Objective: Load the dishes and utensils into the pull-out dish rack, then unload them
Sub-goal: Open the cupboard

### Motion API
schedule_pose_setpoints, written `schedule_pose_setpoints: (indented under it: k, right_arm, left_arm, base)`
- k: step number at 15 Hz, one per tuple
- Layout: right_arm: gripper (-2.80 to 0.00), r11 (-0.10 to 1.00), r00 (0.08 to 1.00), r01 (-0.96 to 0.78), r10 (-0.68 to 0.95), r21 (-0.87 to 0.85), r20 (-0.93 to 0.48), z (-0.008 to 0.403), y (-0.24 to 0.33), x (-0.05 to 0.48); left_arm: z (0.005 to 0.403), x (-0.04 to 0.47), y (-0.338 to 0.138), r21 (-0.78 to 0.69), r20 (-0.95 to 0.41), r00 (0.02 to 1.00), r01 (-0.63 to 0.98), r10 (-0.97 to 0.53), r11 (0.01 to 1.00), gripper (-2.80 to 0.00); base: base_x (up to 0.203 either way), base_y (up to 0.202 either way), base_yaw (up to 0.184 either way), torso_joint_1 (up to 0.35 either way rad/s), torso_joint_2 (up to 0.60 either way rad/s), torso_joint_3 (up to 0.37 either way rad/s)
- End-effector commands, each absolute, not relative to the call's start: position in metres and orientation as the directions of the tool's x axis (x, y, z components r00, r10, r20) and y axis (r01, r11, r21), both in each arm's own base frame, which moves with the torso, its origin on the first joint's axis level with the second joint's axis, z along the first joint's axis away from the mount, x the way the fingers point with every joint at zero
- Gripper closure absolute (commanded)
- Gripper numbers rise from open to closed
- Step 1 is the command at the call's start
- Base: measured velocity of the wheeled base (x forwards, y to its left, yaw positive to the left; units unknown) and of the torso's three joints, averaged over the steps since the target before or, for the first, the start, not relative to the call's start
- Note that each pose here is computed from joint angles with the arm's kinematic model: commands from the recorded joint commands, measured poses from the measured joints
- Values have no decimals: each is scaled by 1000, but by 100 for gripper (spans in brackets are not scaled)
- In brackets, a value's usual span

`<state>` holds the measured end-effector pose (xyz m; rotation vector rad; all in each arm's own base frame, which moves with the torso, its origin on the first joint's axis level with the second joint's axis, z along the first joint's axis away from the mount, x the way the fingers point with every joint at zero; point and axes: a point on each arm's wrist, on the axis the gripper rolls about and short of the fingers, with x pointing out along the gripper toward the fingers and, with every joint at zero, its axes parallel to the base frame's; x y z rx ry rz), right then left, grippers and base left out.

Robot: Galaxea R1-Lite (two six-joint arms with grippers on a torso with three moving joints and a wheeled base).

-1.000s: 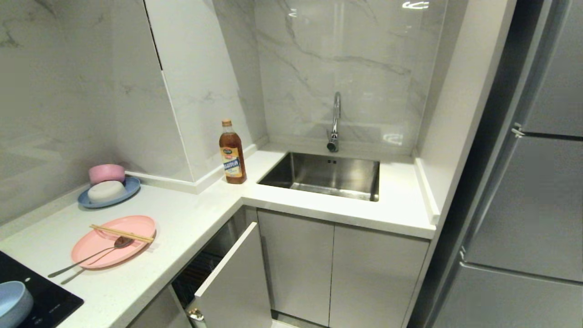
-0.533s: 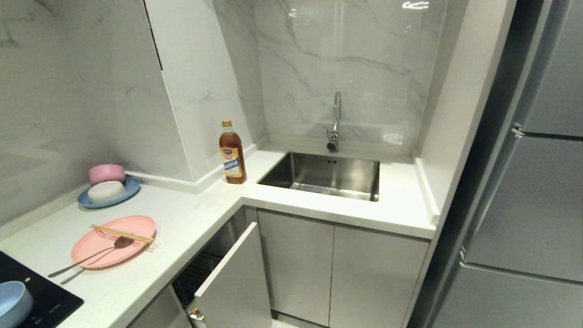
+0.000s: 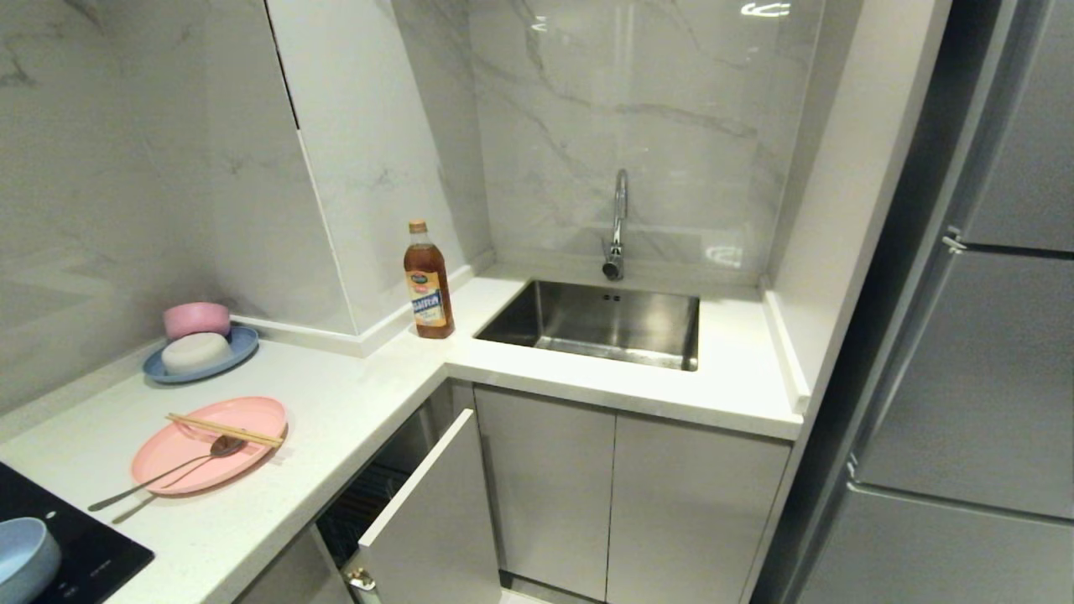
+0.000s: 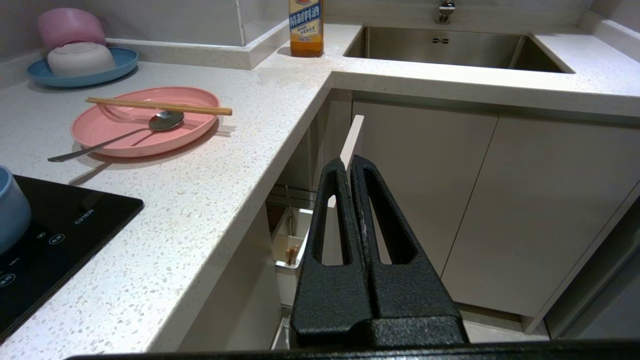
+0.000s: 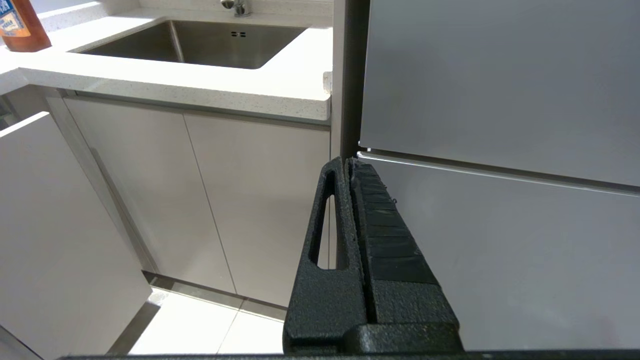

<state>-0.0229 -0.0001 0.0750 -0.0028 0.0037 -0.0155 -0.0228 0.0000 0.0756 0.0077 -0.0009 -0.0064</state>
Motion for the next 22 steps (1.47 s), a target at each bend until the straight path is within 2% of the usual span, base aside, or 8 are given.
schedule_pose_setpoints:
  k: [1,4,8,14,18,20,22]
  right_arm:
    - [0,1000,1000,15,-15,-3,-6,75,0,-23]
    - [0,1000,1000,15,-15,-3,-6,75,0,-23]
    - [0,1000,1000,15,-15,-3,-6,75,0,-23]
    - [0,1000,1000,15,-15,-3,-6,75,0,-23]
    - [0,1000,1000,15,-15,-3,-6,75,0,-23]
    - [0,1000,1000,15,-15,-3,-6,75,0,-23]
    - [0,1000,1000,15,-15,-3,-6,75,0,-23]
  left_arm:
    - [75,-23,0,9,2,1000,6,-6,1000,0]
    - [82,-25,0,14,24,1000,6,-6,1000,0]
    - [162,-53,0,13,156,988,16,-18,1000,0]
    - [259,-27,0,31,114,990,77,-81,997,0]
    - [298,32,-3,44,-58,995,80,-78,996,0]
    - [302,61,-8,45,-254,961,122,-107,991,0]
    - [300,82,-15,40,-489,862,176,-134,984,0]
  base:
    - [0,0,0,0,0,0]
    - [0,0,0,0,0,0]
    - [0,0,0,0,0,0]
    - [0,0,0,0,0,0]
    - [0,0,0,0,0,0]
    - [0,0,0,0,0,0]
    - [0,0,0,0,0,0]
